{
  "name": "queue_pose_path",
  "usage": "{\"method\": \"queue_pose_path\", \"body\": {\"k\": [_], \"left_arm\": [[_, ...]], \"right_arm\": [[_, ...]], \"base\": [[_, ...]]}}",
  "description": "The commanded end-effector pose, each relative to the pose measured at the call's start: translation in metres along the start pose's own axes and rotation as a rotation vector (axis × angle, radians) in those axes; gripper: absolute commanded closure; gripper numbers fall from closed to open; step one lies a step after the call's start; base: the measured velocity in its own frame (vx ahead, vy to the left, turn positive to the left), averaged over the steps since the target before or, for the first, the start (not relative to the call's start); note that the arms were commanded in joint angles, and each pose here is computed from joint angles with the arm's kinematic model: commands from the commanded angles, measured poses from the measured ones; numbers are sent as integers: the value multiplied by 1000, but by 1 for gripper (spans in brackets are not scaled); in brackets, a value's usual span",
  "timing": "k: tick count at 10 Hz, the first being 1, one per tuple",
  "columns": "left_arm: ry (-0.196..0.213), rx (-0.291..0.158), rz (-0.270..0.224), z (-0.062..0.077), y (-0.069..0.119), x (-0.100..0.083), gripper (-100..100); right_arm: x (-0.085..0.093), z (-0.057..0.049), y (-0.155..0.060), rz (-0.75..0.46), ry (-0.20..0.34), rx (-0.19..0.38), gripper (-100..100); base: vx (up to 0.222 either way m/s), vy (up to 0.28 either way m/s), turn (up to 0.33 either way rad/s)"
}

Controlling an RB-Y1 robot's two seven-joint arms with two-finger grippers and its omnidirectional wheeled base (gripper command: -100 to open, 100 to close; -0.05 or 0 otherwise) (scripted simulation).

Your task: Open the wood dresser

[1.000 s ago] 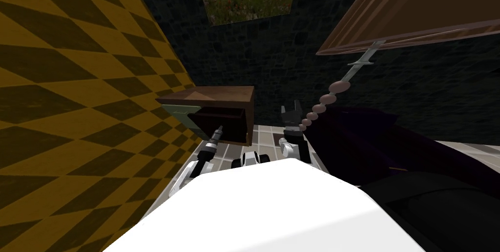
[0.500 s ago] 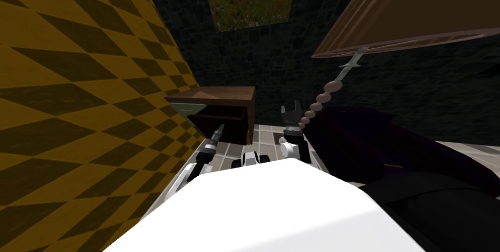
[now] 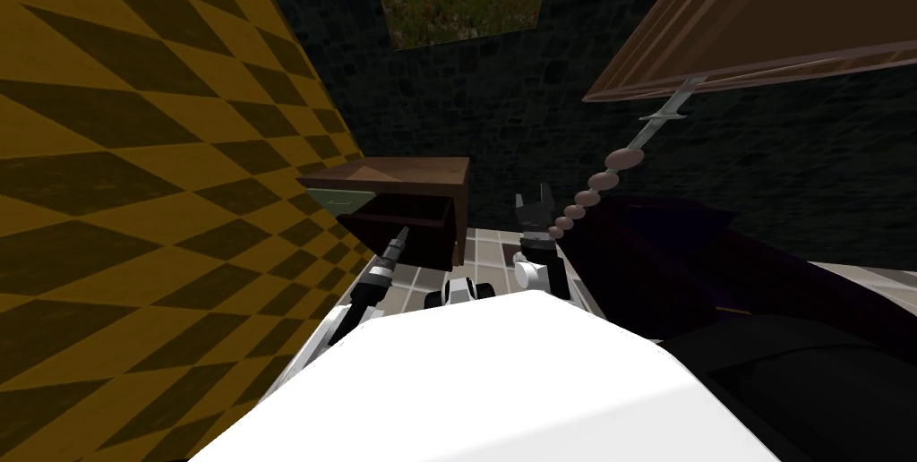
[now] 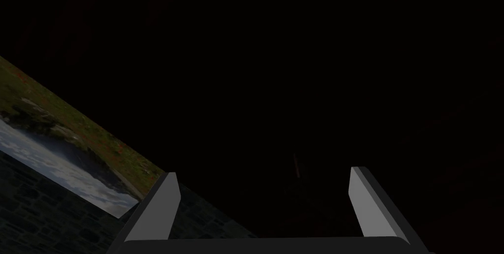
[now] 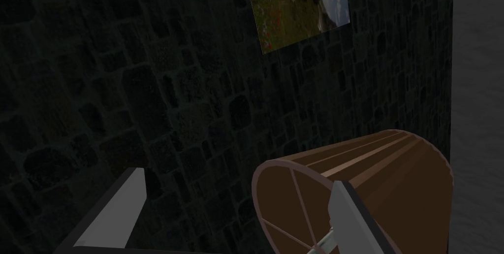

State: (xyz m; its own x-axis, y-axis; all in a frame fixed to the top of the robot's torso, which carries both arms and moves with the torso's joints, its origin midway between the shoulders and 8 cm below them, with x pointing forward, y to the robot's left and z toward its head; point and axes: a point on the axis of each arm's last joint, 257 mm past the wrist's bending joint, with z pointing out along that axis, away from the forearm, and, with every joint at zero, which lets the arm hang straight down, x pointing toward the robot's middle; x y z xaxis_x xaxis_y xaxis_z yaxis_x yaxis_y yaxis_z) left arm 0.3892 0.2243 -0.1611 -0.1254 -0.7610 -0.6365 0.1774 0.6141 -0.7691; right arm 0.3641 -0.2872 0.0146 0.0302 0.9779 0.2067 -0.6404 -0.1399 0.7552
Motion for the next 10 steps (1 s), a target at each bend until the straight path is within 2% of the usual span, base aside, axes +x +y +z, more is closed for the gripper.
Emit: {"method": "queue_pose_path", "body": {"k": [1,3,4,5,10], "left_arm": [[-1,6,1,-3,-11,-5,-100],[3,8,-1,-9,-22,-9,-100],[16,-19,-10,-9,-10,-1,-100],[19,-25,-12,-10,-8,0,0],[25,-41,-17,-11,-2,3,0]], "right_arm": [[0,0,0,0,0,0,0],[0,0,0,0,0,0,0],[0,0,0,0,0,0,0],[0,0,0,0,0,0,0],[0,0,0,0,0,0,0]], "base": [[20,-1,5],[23,-5,4],[17,-1,-1],[7,1,0],[0,0,0]]}}
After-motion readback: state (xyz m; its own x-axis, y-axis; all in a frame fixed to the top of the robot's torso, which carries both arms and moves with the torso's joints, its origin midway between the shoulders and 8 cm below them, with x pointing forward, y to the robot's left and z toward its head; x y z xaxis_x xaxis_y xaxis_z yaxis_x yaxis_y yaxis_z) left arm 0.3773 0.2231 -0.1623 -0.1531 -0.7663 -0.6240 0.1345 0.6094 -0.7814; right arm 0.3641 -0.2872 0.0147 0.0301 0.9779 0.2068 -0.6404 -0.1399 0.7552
